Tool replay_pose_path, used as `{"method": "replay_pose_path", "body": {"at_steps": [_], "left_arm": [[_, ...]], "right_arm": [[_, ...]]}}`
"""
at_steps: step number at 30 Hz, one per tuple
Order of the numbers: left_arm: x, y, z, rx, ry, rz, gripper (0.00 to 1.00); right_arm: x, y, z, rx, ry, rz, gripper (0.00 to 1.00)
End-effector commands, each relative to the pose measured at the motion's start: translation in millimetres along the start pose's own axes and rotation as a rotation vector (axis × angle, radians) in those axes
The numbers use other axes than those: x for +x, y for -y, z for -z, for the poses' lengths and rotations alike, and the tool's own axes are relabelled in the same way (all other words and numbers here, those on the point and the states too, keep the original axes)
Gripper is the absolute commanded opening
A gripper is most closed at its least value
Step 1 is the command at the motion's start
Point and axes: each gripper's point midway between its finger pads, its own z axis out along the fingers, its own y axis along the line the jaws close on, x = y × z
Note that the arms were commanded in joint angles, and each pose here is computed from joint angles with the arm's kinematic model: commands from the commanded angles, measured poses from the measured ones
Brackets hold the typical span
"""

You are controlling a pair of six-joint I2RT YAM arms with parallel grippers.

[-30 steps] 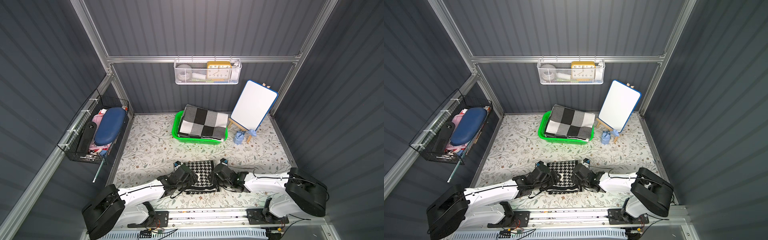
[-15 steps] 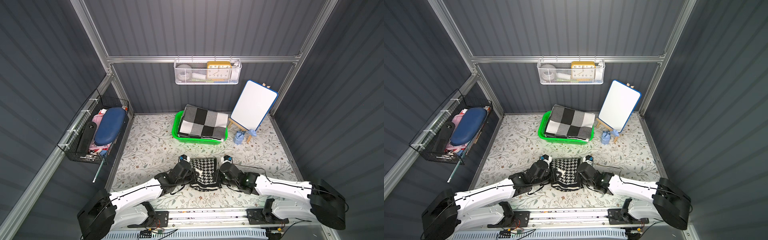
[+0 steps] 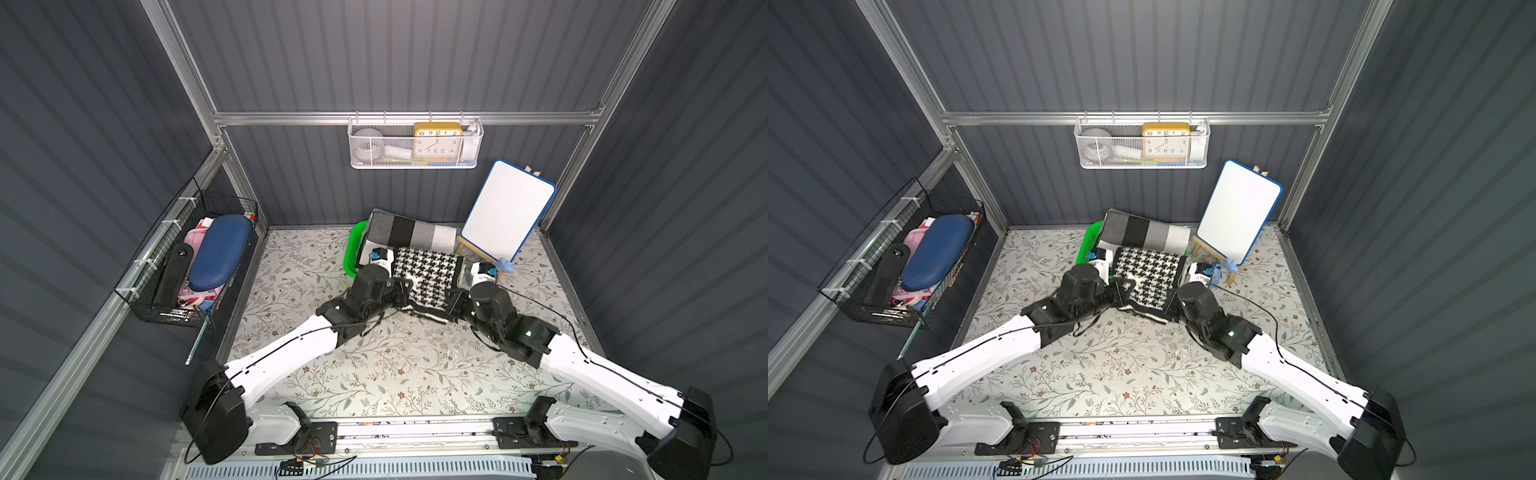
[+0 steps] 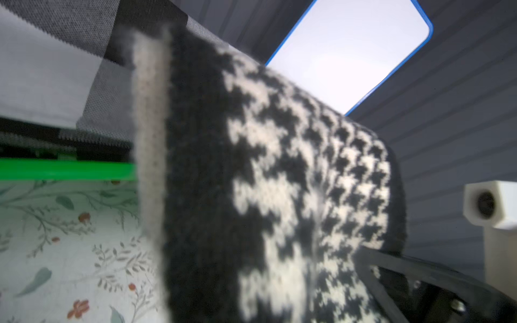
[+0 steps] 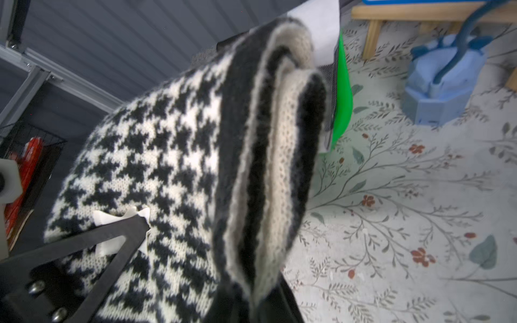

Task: Put the folded scarf in the basket
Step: Place the scarf in the basket.

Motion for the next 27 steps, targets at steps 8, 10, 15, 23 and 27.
{"method": "replay_pose_path", "body": {"at_steps": [8, 10, 15, 23, 27], "left_arm": [[-128, -52, -71, -0.016, 0.129, -0.085, 0.0], [-138, -62, -84, -0.028, 0.125, -0.086, 0.0], [-145, -91, -114, -0.054, 0.09, -0.072, 0.0], [-144, -113, -136, -0.057, 0.047, -0.072, 0.38], [-158, -112, -135, -0.077, 0.058, -0.082, 0.99]], "right_arm": [[-46, -6, -81, 0.078, -0.117, 0.136, 0.0], [-51, -8, -98, 0.093, -0.136, 0.149, 0.0], [-53, -7, -136, 0.112, -0.185, 0.143, 0.0], [-58, -2, -169, 0.125, -0.217, 0.124, 0.01], [-72, 1, -170, 0.146, -0.204, 0.11, 0.58]]}}
